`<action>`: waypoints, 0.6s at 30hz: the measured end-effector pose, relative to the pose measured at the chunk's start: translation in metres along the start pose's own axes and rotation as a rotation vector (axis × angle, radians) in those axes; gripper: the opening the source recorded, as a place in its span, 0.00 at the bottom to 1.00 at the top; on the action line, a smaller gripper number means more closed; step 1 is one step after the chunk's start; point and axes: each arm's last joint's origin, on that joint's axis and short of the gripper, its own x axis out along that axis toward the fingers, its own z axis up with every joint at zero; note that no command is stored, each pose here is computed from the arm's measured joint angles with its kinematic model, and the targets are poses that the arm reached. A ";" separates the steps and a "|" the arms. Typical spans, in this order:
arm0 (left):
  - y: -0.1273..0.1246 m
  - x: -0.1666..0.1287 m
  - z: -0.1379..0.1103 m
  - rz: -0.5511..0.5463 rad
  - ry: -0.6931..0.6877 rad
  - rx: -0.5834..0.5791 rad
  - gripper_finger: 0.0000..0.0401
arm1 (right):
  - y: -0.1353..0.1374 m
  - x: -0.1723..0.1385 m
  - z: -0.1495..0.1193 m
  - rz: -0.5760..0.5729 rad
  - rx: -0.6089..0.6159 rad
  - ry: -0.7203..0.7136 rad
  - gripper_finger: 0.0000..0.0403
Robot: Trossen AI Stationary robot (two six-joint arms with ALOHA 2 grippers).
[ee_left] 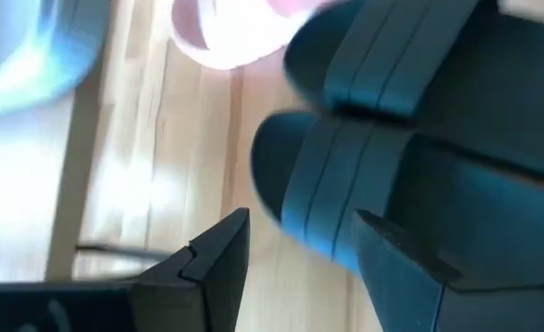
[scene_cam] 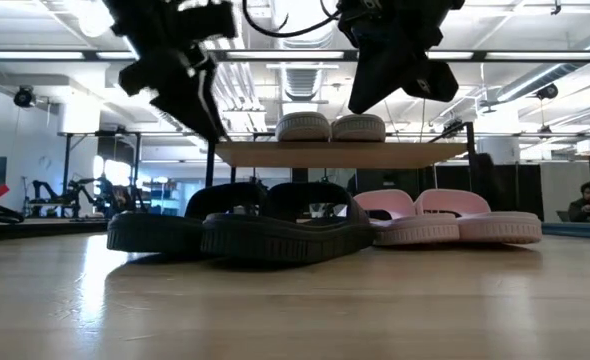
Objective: Pick and place slides into the shelf
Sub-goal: Put the black slide under the shelf, then adjust the black slides under the shelf
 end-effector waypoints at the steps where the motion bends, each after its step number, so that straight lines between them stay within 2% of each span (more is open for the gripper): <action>1: 0.001 0.001 -0.004 0.003 0.013 -0.014 0.44 | 0.000 0.000 0.000 0.001 0.012 0.002 0.02; 6: 0.000 0.003 -0.028 -0.096 0.080 -0.126 0.44 | 0.004 -0.001 -0.005 0.011 0.070 0.008 0.02; 10: -0.006 0.001 -0.052 -0.148 0.124 -0.203 0.39 | 0.011 -0.003 -0.015 0.034 0.087 0.016 0.02; 15: -0.013 -0.004 -0.071 -0.196 0.041 -0.250 0.30 | 0.019 0.004 -0.026 0.084 0.075 0.006 0.02; 18: -0.016 -0.004 -0.076 -0.255 -0.046 -0.308 0.26 | 0.020 0.018 -0.032 0.064 0.067 0.022 0.02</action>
